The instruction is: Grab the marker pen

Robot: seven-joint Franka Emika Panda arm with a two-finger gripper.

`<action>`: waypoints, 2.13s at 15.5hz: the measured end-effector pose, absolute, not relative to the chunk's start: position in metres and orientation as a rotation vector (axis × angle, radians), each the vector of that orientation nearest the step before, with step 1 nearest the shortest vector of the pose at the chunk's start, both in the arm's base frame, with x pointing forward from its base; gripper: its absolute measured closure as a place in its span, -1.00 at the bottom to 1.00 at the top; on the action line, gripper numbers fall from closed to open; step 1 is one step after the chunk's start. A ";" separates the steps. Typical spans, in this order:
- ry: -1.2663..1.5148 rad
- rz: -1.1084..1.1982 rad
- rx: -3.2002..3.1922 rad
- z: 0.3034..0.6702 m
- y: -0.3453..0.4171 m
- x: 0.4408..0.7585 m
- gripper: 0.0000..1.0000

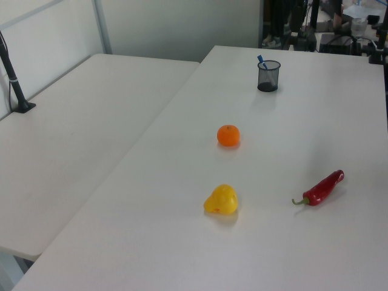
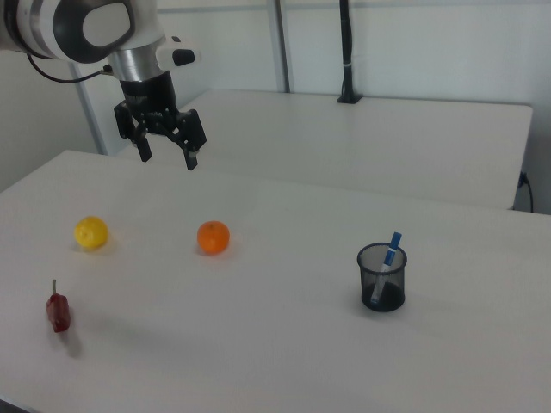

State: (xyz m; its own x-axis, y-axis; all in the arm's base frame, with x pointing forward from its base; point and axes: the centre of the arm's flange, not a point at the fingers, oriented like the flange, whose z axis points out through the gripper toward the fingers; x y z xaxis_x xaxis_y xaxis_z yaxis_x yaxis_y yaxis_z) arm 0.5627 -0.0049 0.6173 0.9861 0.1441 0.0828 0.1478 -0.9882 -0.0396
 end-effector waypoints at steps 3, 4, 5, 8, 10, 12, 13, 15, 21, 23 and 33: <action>-0.226 -0.123 -3.085 0.617 -0.005 0.563 -1.00; -0.225 -0.123 -3.085 0.617 -0.005 0.563 -1.00; -0.225 -0.123 -3.085 0.617 -0.006 0.563 -1.00; -0.224 -0.123 -3.085 0.617 -0.006 0.563 -1.00; -0.224 -0.123 -3.085 0.617 -0.006 0.563 -1.00; -0.228 -0.121 -3.085 0.617 -0.006 0.563 -1.00; -0.228 -0.120 -3.085 0.616 -0.007 0.563 -1.00; -0.229 -0.118 -3.085 0.615 -0.007 0.563 -1.00; -0.213 -0.108 -3.087 0.612 -0.014 0.562 -1.00; -0.189 -0.141 -3.090 0.612 -0.022 0.565 -1.00; -0.029 -0.389 -3.134 0.615 -0.087 0.584 -1.00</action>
